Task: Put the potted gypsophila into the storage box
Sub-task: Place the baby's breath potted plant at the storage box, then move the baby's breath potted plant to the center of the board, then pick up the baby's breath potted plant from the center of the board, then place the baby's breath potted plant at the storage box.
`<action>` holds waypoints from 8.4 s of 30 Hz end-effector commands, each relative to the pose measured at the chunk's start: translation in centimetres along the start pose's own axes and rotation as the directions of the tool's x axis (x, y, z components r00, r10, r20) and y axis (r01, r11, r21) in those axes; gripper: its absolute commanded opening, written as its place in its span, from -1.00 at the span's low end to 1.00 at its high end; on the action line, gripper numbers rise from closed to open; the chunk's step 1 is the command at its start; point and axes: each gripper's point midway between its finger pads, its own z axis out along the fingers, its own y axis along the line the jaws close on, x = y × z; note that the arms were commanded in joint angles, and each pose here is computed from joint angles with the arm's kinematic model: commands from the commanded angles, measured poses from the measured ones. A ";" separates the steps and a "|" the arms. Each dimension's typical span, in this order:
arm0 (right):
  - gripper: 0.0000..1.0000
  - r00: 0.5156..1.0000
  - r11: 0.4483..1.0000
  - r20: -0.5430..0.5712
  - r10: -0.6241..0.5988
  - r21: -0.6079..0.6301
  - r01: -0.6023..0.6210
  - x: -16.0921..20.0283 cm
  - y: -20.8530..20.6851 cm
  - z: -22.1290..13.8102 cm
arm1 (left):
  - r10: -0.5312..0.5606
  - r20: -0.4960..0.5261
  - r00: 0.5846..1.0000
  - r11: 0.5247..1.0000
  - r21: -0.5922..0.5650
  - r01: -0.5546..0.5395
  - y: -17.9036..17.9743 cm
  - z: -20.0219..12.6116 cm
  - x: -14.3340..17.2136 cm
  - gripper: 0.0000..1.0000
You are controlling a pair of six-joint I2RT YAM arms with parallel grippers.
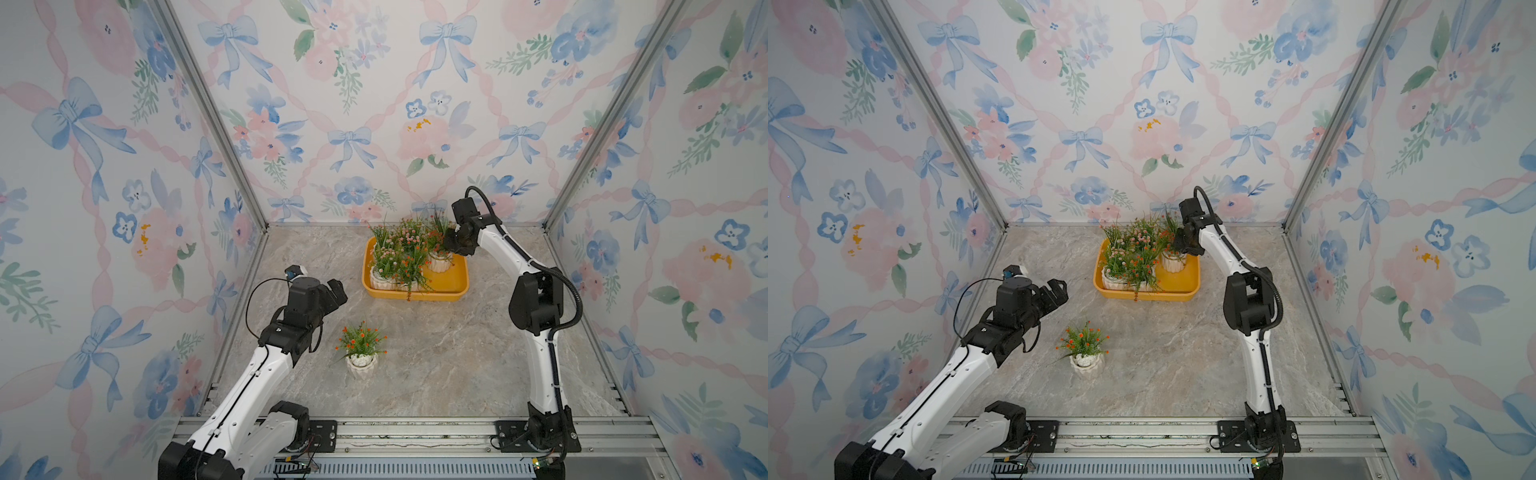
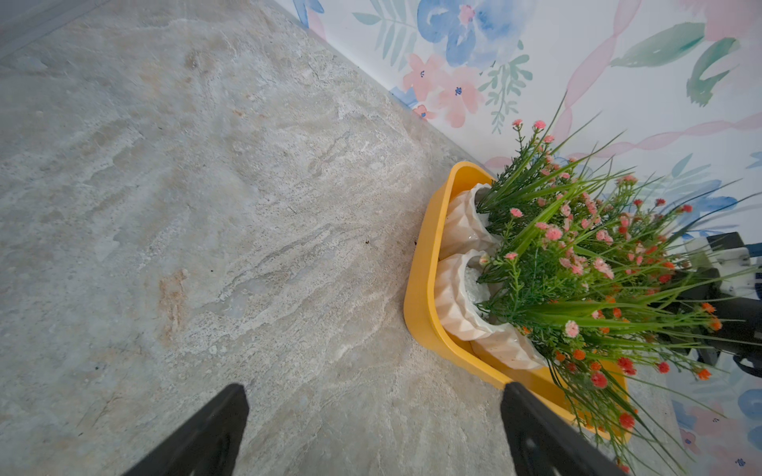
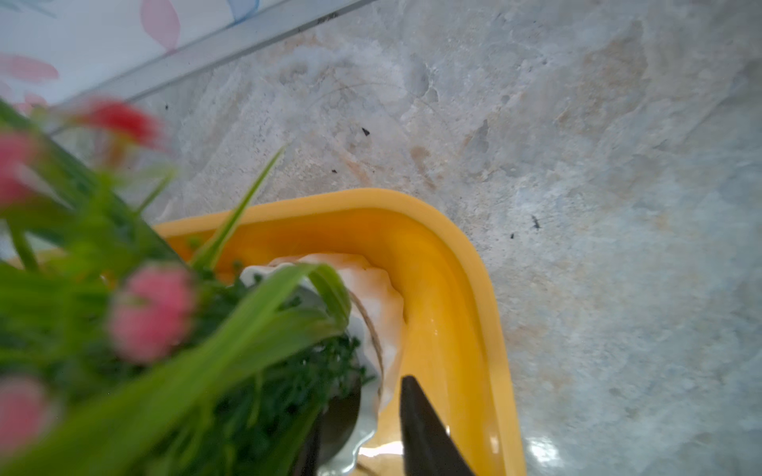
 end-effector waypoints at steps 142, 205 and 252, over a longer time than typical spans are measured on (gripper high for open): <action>0.83 0.973 0.999 -0.226 -0.040 -0.041 0.032 25.0 -1.8 -14.6 | 0.324 -0.559 0.763 0.934 0.062 -0.352 -5.6 3.4 17.5 0.94; -1.00 0.999 0.997 0.035 -0.011 0.082 0.008 9.6 -2.8 -18.8 | 0.270 -0.456 0.848 0.947 -0.035 -0.320 -1.6 2.7 13.0 0.96; -0.47 0.971 0.966 -0.183 -0.154 0.177 0.187 8.8 -1.8 -3.6 | 0.041 -0.308 0.950 0.984 -0.152 -0.092 1.1 0.9 9.8 0.96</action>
